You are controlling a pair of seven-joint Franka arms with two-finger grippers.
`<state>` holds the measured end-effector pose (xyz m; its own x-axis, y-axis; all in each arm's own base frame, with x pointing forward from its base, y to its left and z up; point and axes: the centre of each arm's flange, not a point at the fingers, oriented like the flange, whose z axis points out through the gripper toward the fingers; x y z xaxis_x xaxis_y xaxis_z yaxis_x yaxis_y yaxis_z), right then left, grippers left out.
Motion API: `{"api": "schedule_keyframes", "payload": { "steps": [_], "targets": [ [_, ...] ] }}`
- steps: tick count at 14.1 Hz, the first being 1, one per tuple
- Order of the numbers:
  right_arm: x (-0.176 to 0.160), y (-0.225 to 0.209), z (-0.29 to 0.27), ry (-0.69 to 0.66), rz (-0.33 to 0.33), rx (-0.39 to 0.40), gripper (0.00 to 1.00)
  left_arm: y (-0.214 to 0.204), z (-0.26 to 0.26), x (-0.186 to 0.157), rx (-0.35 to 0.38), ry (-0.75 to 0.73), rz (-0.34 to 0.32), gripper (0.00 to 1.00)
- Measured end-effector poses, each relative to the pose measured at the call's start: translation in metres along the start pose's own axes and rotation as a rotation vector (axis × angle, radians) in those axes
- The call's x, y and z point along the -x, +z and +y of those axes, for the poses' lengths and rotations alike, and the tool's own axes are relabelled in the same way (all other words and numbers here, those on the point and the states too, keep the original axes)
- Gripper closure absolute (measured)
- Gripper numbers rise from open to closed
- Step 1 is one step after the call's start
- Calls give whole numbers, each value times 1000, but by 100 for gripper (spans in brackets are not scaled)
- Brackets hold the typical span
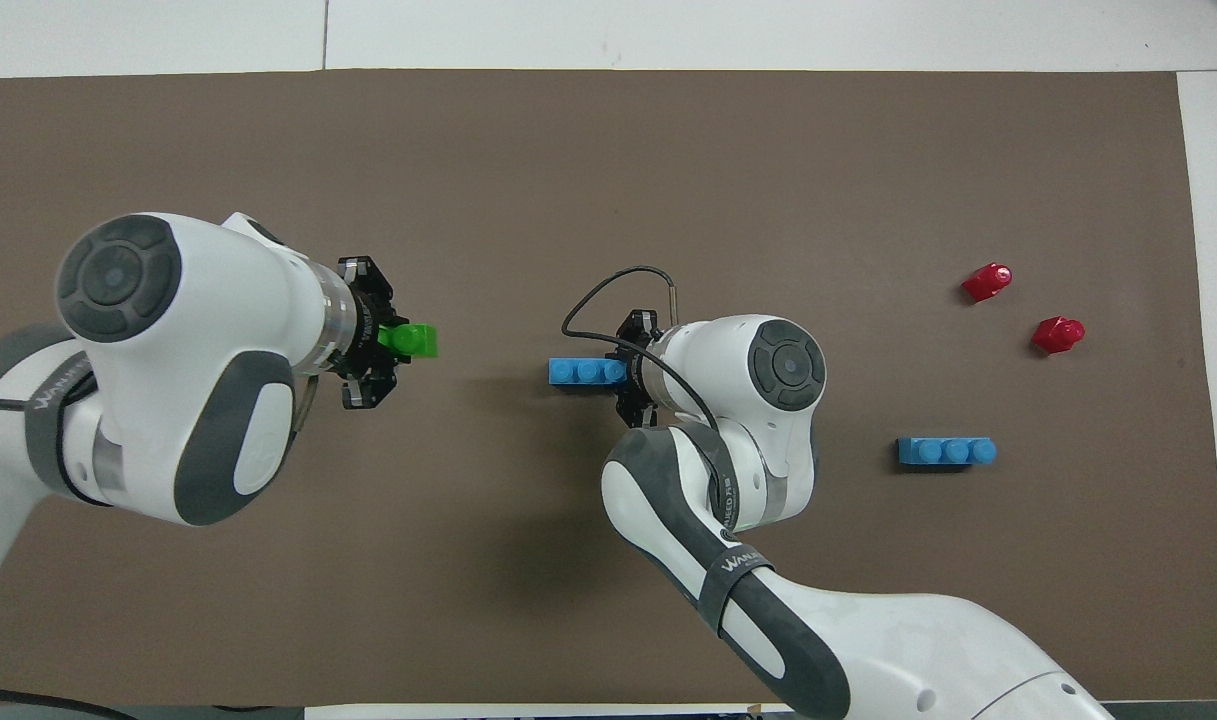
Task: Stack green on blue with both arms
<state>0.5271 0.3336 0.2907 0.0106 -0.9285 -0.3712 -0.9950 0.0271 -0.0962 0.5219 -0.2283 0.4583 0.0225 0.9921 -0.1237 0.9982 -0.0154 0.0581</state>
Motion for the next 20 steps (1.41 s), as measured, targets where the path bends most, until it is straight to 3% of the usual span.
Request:
{"api": "schedule_keyframes", "payload": {
  "steps": [7,12,17,20],
  "targets": [
    [0,0,0,-18,0,1,66,27,-19,94,-4,-101,1,66],
    [0,0,0,-17,0,1,66,62,-11,103,-12,-103,21,66],
    [0,0,0,-17,0,1,66,91,-31,139,-34,-33,53,66],
    [0,0,0,-17,0,1,66,93,-29,142,-23,-27,50,66]
  ]
}}
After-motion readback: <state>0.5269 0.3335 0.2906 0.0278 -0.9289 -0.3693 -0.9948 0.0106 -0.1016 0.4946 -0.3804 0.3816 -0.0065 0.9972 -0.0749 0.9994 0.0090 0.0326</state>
